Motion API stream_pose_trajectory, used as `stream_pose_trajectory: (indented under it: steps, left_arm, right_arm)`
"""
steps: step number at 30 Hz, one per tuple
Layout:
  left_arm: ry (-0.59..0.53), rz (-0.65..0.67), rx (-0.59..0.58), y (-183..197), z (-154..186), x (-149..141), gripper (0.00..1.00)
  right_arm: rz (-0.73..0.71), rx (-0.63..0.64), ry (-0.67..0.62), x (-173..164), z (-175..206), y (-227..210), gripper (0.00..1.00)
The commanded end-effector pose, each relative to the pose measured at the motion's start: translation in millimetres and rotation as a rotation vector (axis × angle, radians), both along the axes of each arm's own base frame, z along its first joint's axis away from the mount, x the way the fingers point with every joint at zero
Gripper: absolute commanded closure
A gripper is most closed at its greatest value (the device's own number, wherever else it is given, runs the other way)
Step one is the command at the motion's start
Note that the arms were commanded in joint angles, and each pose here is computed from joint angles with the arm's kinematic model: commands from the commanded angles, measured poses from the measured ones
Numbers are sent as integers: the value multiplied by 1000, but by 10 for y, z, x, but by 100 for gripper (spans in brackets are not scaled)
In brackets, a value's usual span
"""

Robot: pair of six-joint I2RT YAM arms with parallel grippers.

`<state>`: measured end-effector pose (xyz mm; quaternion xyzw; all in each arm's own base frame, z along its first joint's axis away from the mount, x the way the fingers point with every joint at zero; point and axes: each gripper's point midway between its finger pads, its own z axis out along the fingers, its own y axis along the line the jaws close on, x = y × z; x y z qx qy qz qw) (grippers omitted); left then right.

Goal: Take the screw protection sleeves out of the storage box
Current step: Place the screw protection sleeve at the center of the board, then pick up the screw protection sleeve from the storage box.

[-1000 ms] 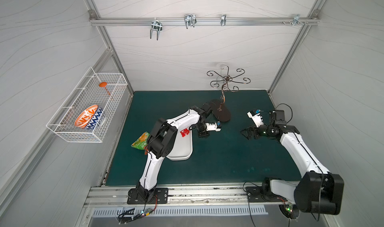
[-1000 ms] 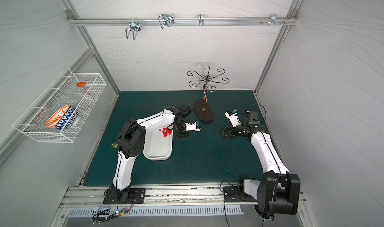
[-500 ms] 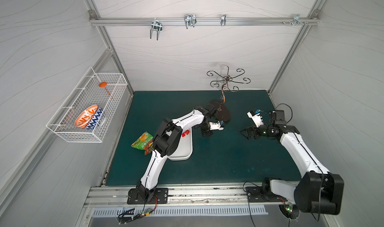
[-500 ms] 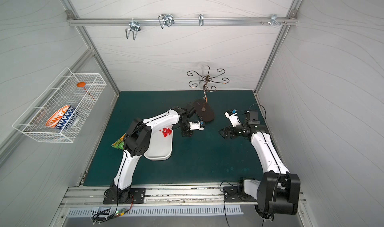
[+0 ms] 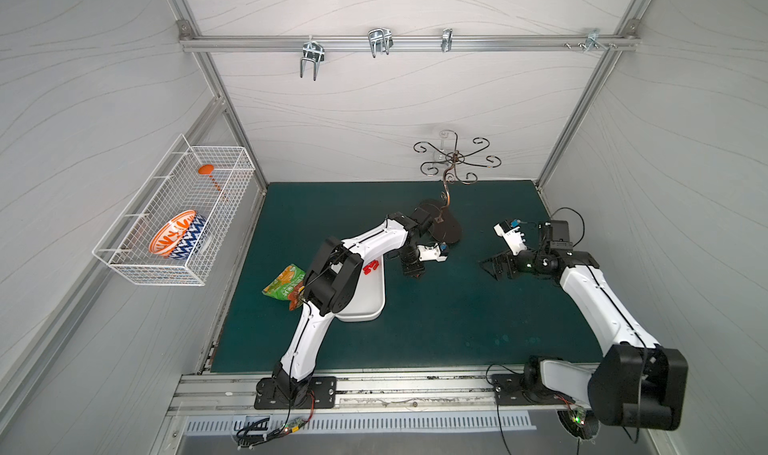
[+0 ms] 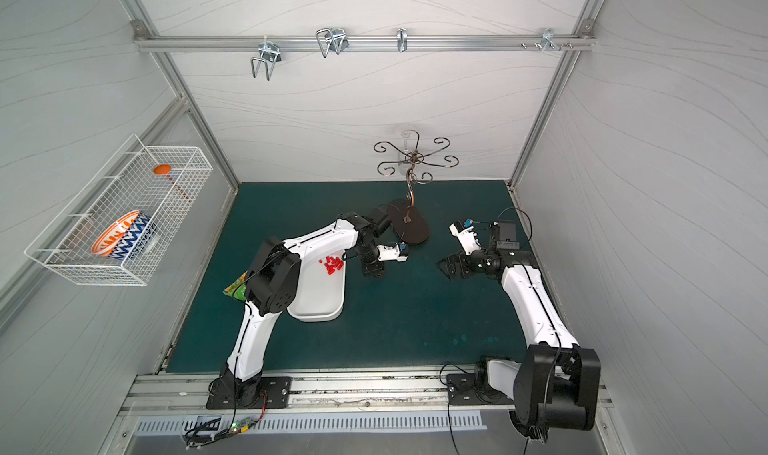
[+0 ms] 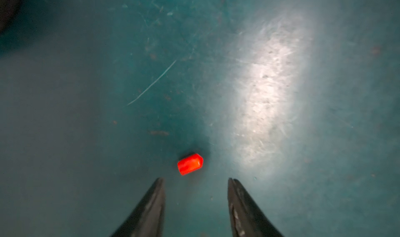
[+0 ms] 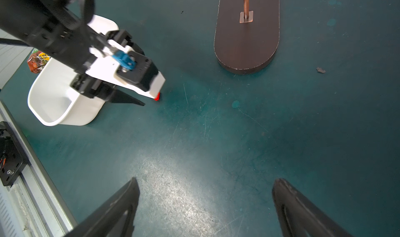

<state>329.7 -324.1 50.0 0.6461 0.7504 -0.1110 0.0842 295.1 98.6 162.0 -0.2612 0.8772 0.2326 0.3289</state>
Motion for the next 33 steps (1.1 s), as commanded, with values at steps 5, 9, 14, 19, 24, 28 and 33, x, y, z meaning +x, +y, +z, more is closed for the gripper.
stream_pose_trajectory:
  steps: [5, 9, 14, 19, 24, 28, 33]
  left_arm:
    - [-36, 35, -144, 246, 780, -217, 42]
    - [-62, 109, -177, 614, 940, -272, 42]
    - [-128, 218, -210, 1233, 957, -189, 44]
    - [-254, 164, -134, 1708, 788, -10, 47]
    - [-282, -18, -14, 1959, 587, 110, 50]
    - [-302, -169, 52, 2031, 459, 197, 53]
    - [-301, -233, 77, 2008, 400, 386, 58]
  right_arm:
    - [161, -17, -39, -144, 131, 307, 1]
    - [412, -120, -99, -408, 153, 713, 1]
    - [631, -15, -127, -573, 416, 1158, 1]
    - [675, 84, -121, -482, 441, 1522, 1]
    - [642, 126, -109, -457, 292, 1539, 1]
    - [606, 175, -105, -436, 305, 1431, 1]
    - [562, 220, -82, -349, 332, 1325, 1]
